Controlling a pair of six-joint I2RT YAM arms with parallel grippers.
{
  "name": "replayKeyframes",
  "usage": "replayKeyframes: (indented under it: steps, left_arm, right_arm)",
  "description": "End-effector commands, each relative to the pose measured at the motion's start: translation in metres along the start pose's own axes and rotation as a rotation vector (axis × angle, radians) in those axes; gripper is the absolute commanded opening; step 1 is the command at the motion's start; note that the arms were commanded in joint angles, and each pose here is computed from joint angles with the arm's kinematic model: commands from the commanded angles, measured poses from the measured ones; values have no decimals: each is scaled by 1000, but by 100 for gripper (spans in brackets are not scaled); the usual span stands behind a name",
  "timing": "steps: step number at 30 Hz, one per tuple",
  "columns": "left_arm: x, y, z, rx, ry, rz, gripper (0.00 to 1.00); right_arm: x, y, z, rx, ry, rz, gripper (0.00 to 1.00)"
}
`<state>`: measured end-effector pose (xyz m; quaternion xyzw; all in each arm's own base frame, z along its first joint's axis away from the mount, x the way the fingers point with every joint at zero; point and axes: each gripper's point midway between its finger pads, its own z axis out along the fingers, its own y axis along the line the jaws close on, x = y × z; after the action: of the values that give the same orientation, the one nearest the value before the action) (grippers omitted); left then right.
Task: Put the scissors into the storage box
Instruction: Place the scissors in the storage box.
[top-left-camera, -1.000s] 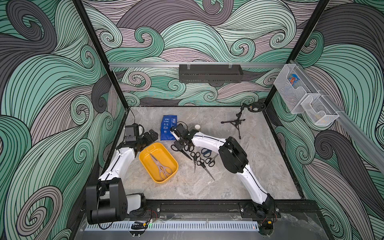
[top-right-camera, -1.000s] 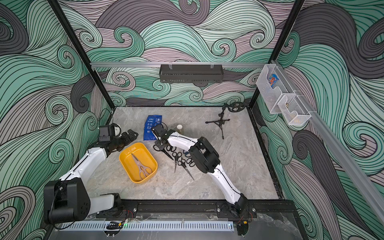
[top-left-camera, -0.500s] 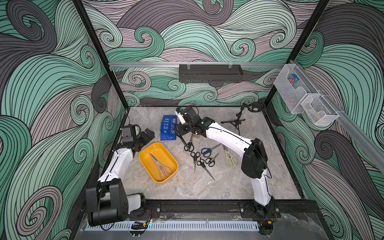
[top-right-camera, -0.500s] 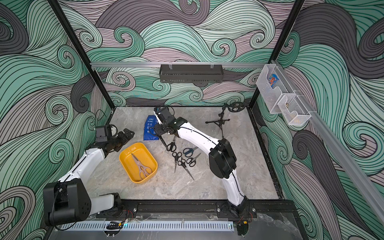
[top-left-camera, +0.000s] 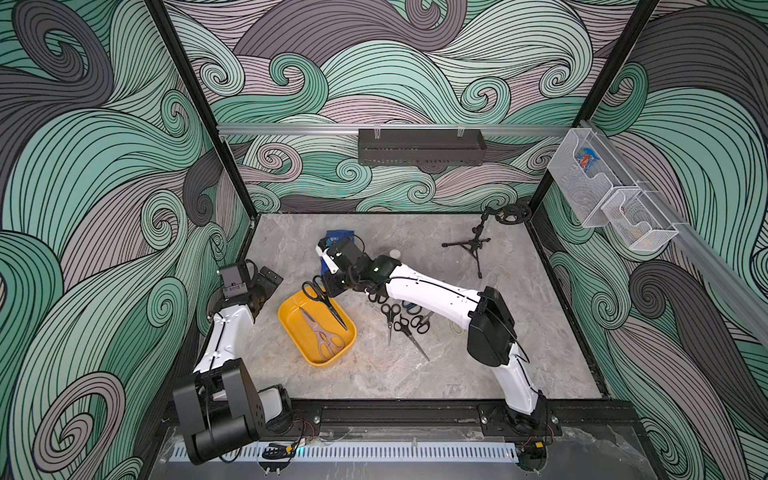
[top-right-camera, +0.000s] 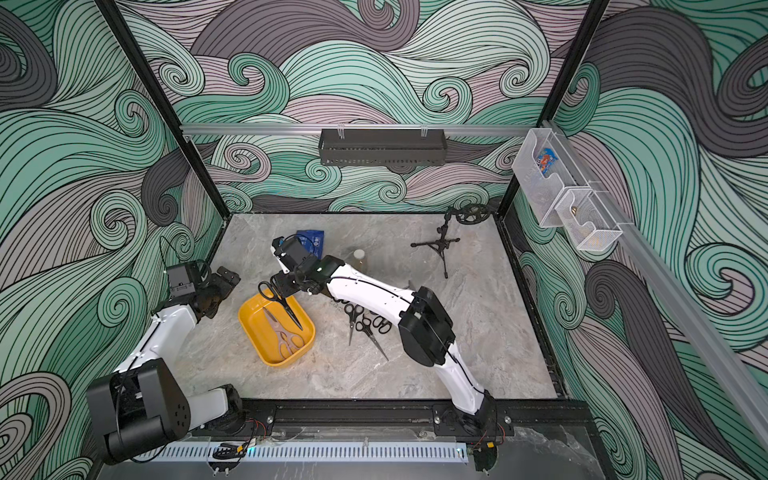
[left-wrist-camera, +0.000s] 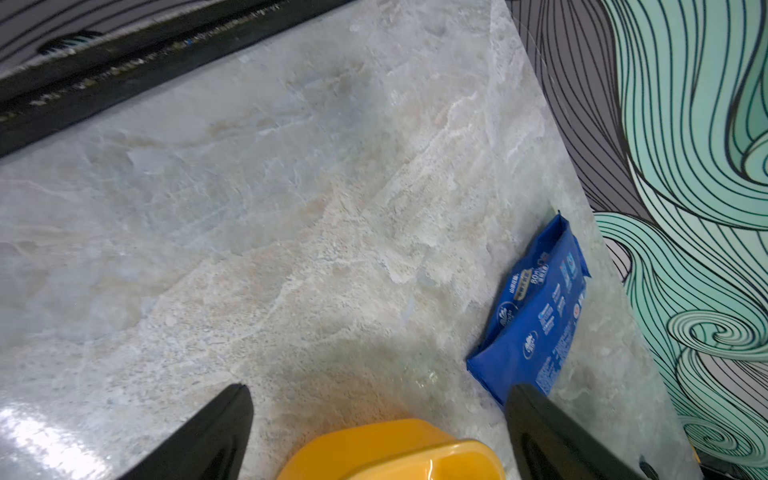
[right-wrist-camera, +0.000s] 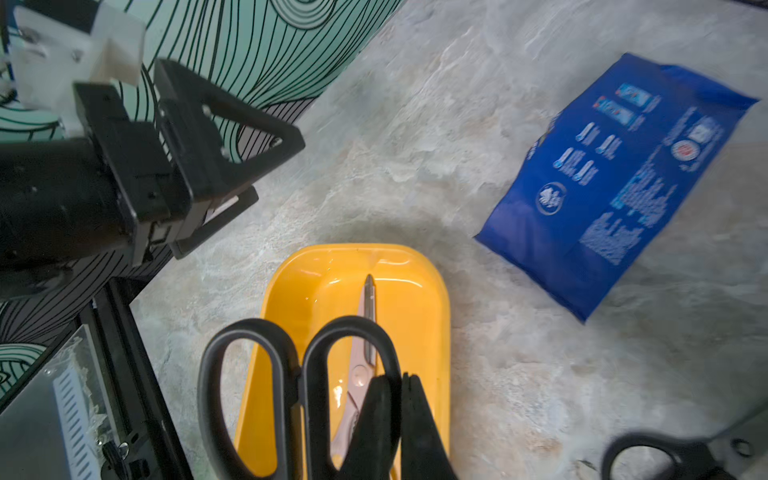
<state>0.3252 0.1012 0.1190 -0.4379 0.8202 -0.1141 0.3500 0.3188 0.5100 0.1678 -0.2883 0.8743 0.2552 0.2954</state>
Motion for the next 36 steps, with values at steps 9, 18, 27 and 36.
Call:
replayKeyframes:
  steps: [9,18,27,36]
  left_arm:
    - [-9,16,-5,-80,-43,-34,99]
    - [5,27,-1,-90,-17,-42,99]
    - [26,34,3,-73,28,-58,99]
    - [42,28,9,-15,98,-53,98]
  right_arm:
    - [26,5,53,3,13,37,0]
    - [37,-1,74,48,16,29,0]
    - [37,-2,76,62,9,16,12]
    - [-2,-6,34,52,-69,-19,34]
